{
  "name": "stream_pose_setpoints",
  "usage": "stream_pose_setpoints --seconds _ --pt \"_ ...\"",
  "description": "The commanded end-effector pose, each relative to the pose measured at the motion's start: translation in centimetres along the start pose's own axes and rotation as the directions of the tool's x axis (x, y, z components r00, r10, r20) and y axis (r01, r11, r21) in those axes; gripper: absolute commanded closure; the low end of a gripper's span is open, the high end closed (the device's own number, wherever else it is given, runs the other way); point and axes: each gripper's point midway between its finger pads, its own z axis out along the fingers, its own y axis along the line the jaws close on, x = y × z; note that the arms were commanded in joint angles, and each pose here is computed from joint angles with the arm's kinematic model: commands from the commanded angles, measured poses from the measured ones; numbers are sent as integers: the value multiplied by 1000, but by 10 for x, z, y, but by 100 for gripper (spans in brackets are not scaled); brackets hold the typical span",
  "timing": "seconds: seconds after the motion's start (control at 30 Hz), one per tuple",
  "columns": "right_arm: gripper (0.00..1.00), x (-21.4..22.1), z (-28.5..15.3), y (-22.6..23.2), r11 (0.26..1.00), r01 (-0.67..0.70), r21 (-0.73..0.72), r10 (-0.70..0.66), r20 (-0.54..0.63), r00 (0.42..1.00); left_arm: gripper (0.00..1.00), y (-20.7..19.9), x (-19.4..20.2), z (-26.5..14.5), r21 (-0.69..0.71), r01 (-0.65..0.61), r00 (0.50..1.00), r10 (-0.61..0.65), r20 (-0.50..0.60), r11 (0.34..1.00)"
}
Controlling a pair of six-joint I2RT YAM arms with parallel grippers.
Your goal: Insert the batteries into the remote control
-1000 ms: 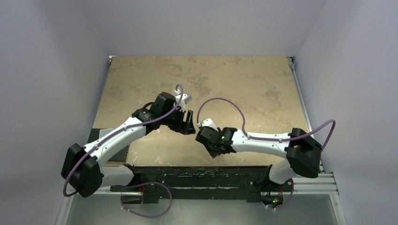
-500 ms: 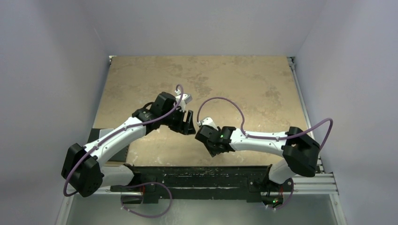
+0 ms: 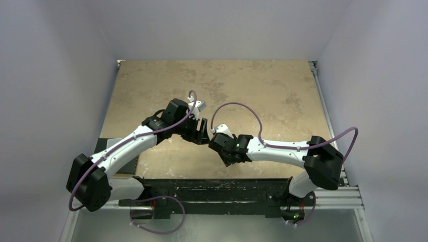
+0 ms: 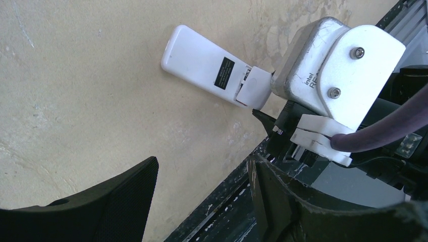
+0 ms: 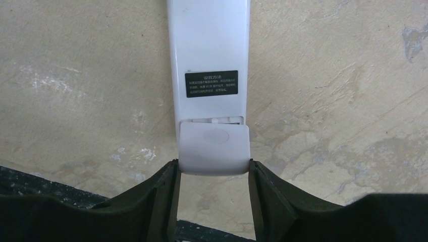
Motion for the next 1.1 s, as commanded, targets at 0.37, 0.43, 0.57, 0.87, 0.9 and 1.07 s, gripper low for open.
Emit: stream_pose_setpoints --seconds 0.37,0.43,0.57,0.87,0.9,1.07 --pt "67 -12 1 -1 999 -33 7 33 32 999 34 -3 -8 0 33 -15 1000 15 20 999" --pt "67 -11 0 -2 999 -36 8 36 33 999 35 -3 -8 0 33 -14 1000 14 20 999" --pt "67 -13 -3 -7 999 -38 19 37 37 999 34 -3 -8 0 34 -13 1000 12 19 999" --pt "67 -11 -6 -5 999 -37 -2 37 32 999 34 -2 -9 0 36 -7 1000 7 20 999" --pt "68 -10 -5 -5 999 -35 -4 35 29 999 34 -2 -9 1 36 -7 1000 6 19 999" --pt "68 -7 -6 -5 999 -32 -7 32 19 999 34 -1 -9 1 40 -3 1000 2 18 999"
